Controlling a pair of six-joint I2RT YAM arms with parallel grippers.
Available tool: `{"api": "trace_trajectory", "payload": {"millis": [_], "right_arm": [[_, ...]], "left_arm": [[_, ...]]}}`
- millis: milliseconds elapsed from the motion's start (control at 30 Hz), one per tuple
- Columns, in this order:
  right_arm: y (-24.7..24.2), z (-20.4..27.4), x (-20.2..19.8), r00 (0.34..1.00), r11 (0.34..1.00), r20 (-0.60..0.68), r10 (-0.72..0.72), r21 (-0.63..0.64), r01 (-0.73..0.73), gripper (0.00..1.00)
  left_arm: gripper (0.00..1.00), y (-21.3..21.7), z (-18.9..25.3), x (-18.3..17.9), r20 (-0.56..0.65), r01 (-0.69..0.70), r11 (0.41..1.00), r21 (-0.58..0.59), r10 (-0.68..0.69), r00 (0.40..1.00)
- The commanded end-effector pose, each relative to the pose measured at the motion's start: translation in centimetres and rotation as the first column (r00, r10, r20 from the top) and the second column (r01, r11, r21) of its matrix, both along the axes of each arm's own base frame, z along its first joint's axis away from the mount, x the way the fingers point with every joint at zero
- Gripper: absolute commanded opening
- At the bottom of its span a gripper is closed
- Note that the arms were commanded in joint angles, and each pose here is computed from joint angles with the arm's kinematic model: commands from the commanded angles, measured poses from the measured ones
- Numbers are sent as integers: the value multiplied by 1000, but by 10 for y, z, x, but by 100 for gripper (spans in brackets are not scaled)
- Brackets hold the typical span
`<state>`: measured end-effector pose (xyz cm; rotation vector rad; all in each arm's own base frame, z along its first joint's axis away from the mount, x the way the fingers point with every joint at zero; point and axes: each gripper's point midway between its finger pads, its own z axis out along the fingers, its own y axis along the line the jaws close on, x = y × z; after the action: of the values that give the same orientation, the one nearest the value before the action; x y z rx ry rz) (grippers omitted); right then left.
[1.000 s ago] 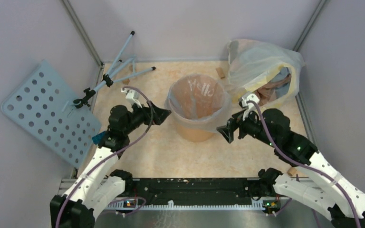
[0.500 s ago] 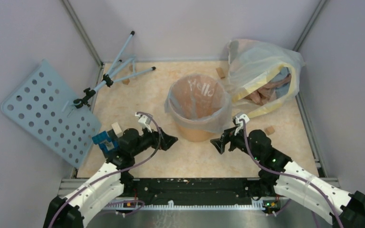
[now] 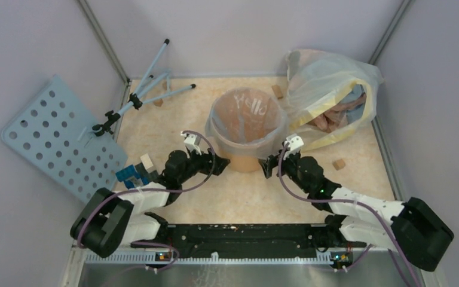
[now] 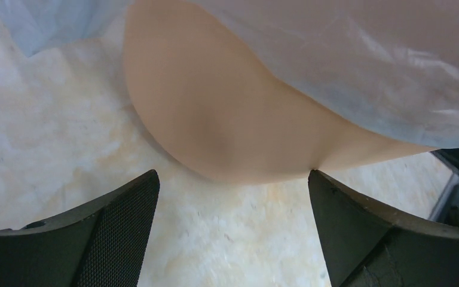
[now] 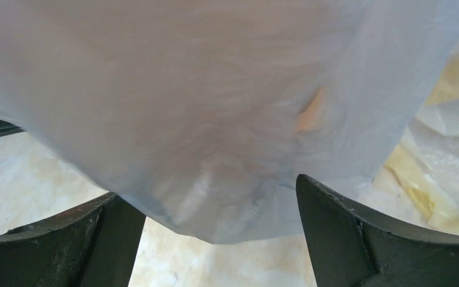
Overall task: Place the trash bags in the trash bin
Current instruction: Move the trash bin to the center of the board.
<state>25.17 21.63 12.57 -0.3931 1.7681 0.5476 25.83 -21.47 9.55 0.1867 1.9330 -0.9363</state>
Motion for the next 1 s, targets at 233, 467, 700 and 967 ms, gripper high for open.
{"api": "trace_trajectory", "payload": {"millis": [233,467,700,967], "right_arm": [[14,63,89,980,983,167,-112,163,85,90],[9,73,111,977,975,159,-145,189,114,90],[-30,80,81,963,972,173,-207,144,184,91],[-121,56,44,850,864,155,-503,105,492,91]], "left_arm": [[99,-17,38,87,196,-89,994,-63,100,976],[99,-7,47,110,254,-76,992,-100,99,962],[99,20,61,85,229,-137,990,-28,140,963],[99,75,50,53,226,-301,950,79,277,934]]}}
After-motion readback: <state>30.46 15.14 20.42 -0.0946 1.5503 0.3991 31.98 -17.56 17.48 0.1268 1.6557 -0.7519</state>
